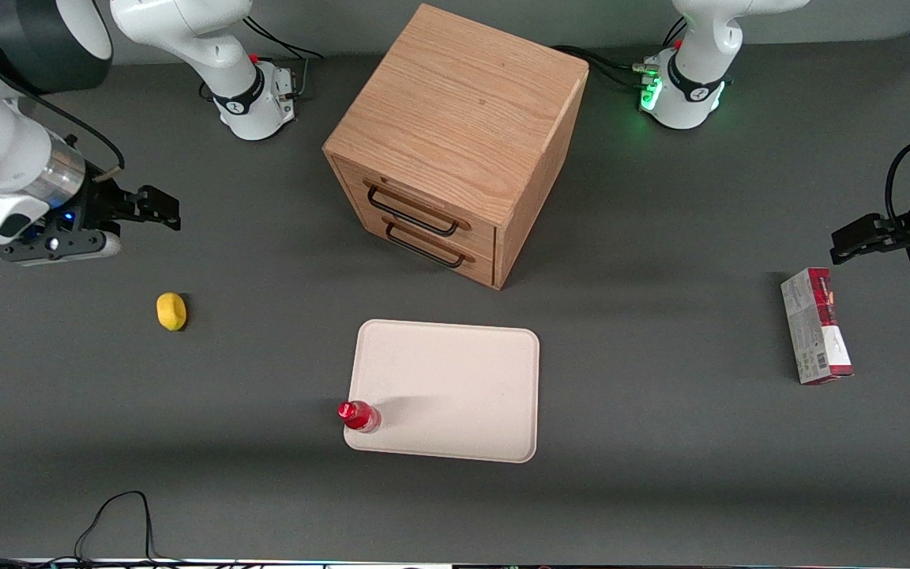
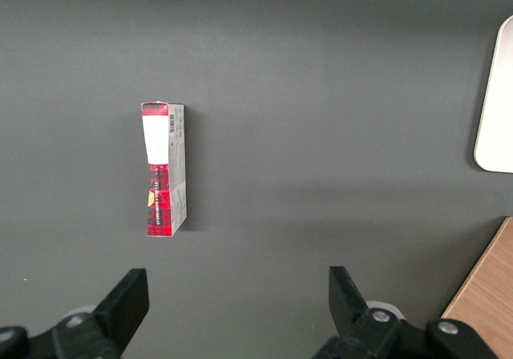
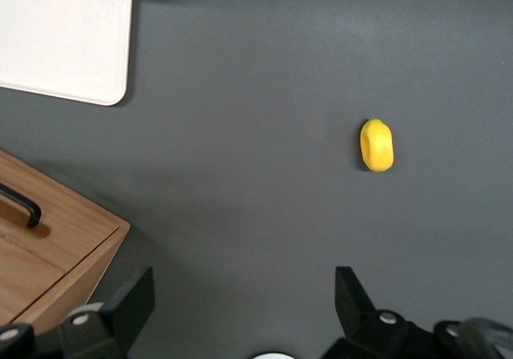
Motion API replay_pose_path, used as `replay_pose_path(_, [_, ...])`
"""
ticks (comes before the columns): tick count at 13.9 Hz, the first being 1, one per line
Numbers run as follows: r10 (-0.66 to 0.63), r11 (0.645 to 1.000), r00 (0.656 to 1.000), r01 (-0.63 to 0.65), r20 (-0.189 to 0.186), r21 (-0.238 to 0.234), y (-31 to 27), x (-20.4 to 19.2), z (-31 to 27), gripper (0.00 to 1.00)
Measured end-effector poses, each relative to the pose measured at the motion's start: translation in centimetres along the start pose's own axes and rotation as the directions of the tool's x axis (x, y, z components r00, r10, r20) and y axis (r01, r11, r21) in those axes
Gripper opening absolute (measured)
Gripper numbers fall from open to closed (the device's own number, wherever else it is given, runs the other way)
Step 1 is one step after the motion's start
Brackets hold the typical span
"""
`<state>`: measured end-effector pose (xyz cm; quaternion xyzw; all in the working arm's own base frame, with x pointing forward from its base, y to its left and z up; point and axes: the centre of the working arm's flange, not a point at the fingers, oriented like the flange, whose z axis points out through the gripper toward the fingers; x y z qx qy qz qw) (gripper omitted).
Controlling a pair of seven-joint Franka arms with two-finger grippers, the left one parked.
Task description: Place coke bottle on tray
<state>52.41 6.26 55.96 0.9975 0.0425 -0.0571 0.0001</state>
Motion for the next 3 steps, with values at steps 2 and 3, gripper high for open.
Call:
replay_pose_path(2, [-0.019, 1.000, 1.000, 0.019, 0.001, -0.001, 0.63, 0.02, -1.17, 1.00])
replay_pose_path(3, [-0.023, 1.000, 1.000, 0.023, 0.005, -0.002, 0.71, 0.04, -1.54, 1.00])
